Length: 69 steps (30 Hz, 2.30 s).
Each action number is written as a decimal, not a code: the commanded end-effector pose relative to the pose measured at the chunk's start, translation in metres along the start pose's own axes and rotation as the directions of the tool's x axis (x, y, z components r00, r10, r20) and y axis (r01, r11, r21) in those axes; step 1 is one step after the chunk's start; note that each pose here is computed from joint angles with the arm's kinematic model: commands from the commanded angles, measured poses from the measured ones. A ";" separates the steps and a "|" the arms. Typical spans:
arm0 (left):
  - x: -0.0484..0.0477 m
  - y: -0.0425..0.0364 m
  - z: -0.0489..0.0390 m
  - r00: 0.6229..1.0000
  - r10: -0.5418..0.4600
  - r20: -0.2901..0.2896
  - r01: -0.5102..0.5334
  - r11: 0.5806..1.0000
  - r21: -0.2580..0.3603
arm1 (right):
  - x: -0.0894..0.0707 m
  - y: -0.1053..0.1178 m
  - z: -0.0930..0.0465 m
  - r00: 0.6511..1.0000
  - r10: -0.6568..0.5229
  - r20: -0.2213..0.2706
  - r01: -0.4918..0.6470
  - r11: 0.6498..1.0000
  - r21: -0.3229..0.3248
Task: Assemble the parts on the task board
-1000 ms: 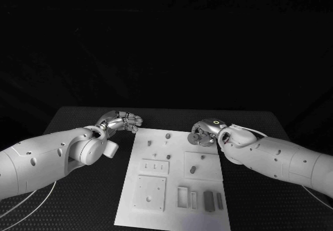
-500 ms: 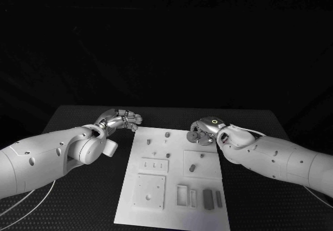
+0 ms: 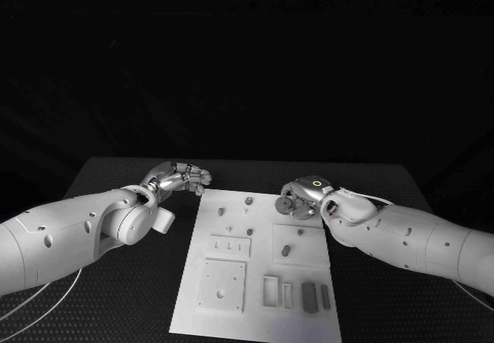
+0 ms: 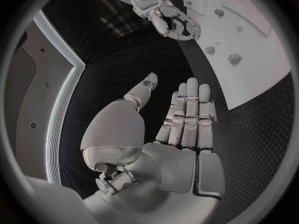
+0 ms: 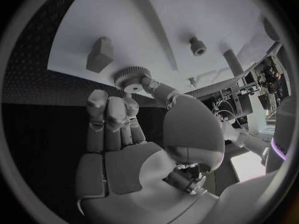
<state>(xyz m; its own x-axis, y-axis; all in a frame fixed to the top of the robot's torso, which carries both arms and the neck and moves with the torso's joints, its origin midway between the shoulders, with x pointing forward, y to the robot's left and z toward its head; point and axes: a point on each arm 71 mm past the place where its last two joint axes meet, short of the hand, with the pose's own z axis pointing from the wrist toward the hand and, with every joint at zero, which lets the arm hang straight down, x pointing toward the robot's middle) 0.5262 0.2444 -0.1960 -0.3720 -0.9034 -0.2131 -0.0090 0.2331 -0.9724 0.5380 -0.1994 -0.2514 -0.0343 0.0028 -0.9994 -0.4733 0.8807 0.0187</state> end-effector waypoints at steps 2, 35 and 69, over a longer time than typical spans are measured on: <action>0.0003 -0.0017 0.0002 1.000 0.007 0.000 -0.007 1.000 0.017 | 0.011 0.004 -0.006 0.999 -0.014 -0.052 0.014 1.000 -0.005; -0.0018 -0.0010 -0.0007 1.000 0.009 0.008 -0.009 1.000 0.011 | -0.032 0.061 0.007 0.992 -0.016 0.129 0.025 0.997 -0.068; 0.0024 -0.0016 0.0027 1.000 0.006 -0.006 -0.006 1.000 0.006 | -0.011 0.110 0.036 0.998 0.006 0.063 0.002 0.991 -0.130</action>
<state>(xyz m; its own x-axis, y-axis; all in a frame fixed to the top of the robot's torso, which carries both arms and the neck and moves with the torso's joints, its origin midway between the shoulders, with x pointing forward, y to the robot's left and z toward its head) 0.5276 0.2436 -0.1960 -0.3678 -0.9036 -0.2197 -0.0076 0.2392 -0.9709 0.5177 -0.0859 -0.2366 0.0356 0.0464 -0.9983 -0.5733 0.8192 0.0176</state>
